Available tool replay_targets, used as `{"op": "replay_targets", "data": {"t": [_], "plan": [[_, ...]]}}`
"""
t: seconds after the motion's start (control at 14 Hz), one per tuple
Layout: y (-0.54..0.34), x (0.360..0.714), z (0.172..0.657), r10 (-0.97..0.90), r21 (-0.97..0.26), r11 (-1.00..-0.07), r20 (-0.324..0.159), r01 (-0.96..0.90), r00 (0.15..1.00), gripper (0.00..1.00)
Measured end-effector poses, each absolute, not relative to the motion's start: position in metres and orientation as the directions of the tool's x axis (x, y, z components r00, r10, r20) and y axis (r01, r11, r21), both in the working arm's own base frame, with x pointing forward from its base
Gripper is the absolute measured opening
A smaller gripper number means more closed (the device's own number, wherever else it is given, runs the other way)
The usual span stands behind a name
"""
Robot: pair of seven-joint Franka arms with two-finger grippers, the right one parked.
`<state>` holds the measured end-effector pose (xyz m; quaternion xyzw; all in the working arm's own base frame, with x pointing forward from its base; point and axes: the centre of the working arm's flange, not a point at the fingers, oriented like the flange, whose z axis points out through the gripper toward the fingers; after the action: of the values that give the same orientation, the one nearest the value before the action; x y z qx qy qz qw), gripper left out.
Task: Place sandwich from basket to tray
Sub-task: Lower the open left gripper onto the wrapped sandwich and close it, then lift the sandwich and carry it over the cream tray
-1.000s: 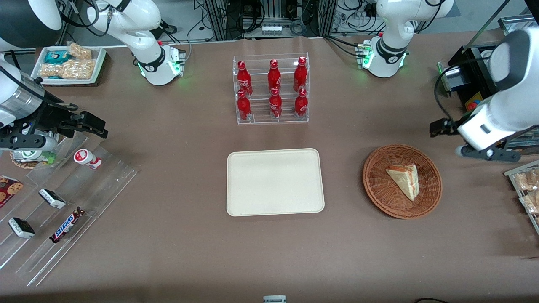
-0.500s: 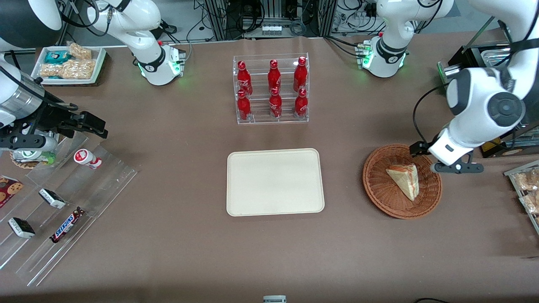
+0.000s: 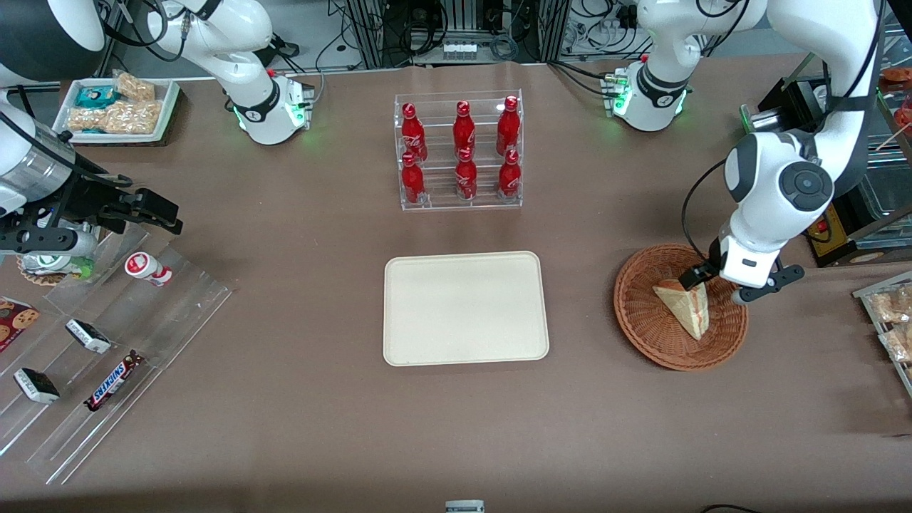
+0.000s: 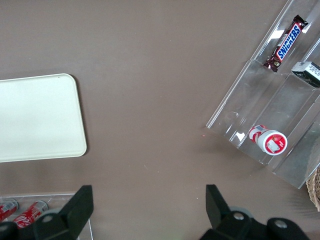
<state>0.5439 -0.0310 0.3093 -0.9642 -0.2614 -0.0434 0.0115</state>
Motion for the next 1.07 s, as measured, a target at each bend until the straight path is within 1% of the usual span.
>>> {"op": "replay_targets", "data": {"t": [0.07,0.21,0.29,0.36,0.43,0.5,0.64,0.71,0.86,1.0,1.07], "plan": [[-0.032,0.547,0.303,0.558,0.014,-0.829,0.096,0.559,0.824,1.00],[-0.033,0.555,0.291,0.621,0.023,-0.783,0.094,0.622,0.778,1.00],[-0.033,0.559,0.284,0.631,0.020,-0.775,0.088,0.632,0.771,1.00],[-0.033,0.560,0.278,0.631,0.014,-0.774,0.082,0.633,0.771,0.96],[-0.034,0.561,0.272,0.630,0.008,-0.775,0.075,0.632,0.773,0.96],[-0.037,0.560,0.268,0.626,0.004,-0.778,0.070,0.628,0.776,0.89],[-0.046,0.560,0.266,0.614,0.001,-0.788,0.067,0.616,0.786,0.68],[-0.048,0.559,0.266,0.610,0.001,-0.791,0.067,0.611,0.789,0.56],[-0.051,0.560,0.267,0.597,0.001,-0.802,0.070,0.598,0.800,0.37],[-0.056,0.562,0.271,0.555,0.000,-0.831,0.074,0.557,0.829,0.20],[-0.063,0.565,0.275,0.538,-0.002,-0.842,0.072,0.540,0.840,0.18]]}}
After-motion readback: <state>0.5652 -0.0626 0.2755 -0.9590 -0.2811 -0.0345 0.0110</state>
